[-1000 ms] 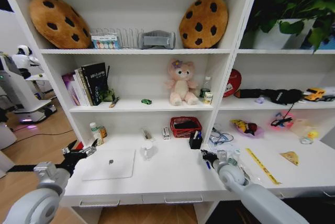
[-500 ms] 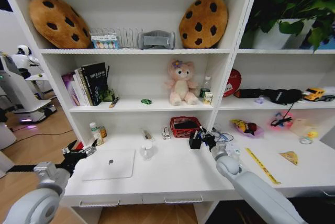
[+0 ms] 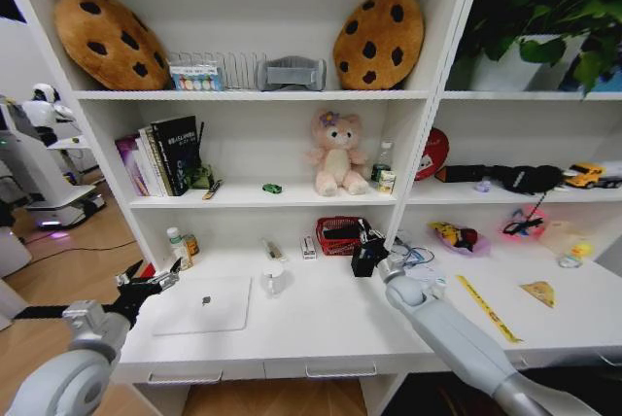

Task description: Organize the objects on the table.

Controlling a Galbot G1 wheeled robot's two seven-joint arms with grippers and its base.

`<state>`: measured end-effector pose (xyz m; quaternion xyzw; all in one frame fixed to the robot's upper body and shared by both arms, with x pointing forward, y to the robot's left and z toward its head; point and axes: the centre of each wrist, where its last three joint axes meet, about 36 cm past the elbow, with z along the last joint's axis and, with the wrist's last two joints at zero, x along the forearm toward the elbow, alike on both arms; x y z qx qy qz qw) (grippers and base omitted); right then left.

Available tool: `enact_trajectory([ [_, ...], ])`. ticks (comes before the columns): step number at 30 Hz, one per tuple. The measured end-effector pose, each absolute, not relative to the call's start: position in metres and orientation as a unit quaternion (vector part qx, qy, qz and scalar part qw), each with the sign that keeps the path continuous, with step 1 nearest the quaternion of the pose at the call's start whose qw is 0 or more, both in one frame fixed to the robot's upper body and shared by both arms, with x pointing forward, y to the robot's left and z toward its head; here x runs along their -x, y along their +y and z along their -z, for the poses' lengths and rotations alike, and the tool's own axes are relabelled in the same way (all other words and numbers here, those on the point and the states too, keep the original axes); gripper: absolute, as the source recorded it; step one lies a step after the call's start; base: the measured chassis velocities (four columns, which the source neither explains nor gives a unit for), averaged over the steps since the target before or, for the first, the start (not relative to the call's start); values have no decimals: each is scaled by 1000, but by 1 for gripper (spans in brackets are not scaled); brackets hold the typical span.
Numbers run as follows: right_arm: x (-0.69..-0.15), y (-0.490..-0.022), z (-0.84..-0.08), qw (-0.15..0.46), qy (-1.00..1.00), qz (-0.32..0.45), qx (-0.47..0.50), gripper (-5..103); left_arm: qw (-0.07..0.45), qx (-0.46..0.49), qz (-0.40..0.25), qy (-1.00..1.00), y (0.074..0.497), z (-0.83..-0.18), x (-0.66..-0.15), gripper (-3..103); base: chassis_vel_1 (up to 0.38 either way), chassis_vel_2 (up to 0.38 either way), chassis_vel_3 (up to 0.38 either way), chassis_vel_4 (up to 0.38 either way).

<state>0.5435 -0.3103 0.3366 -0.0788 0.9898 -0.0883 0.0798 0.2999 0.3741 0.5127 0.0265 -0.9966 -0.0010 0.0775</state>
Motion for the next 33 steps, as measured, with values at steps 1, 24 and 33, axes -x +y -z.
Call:
enact_trajectory([
  [1, -545, -312, -330, 80, 990, 92, 71, 12, 78, -26, 1, -997, 374, -513, -300, 100, 0, 0, 0, 0],
  [24, -519, -305, -363, 17, 993, 37, 107, 68, 78, -27, 1, -997, 374, -513, -300, 100, 0, 0, 0, 0],
  [33, -428, -278, -427, -40, 989, 8, 141, 100, 78, -27, 1, -997, 374, -513, -300, 100, 0, 0, 0, 0],
])
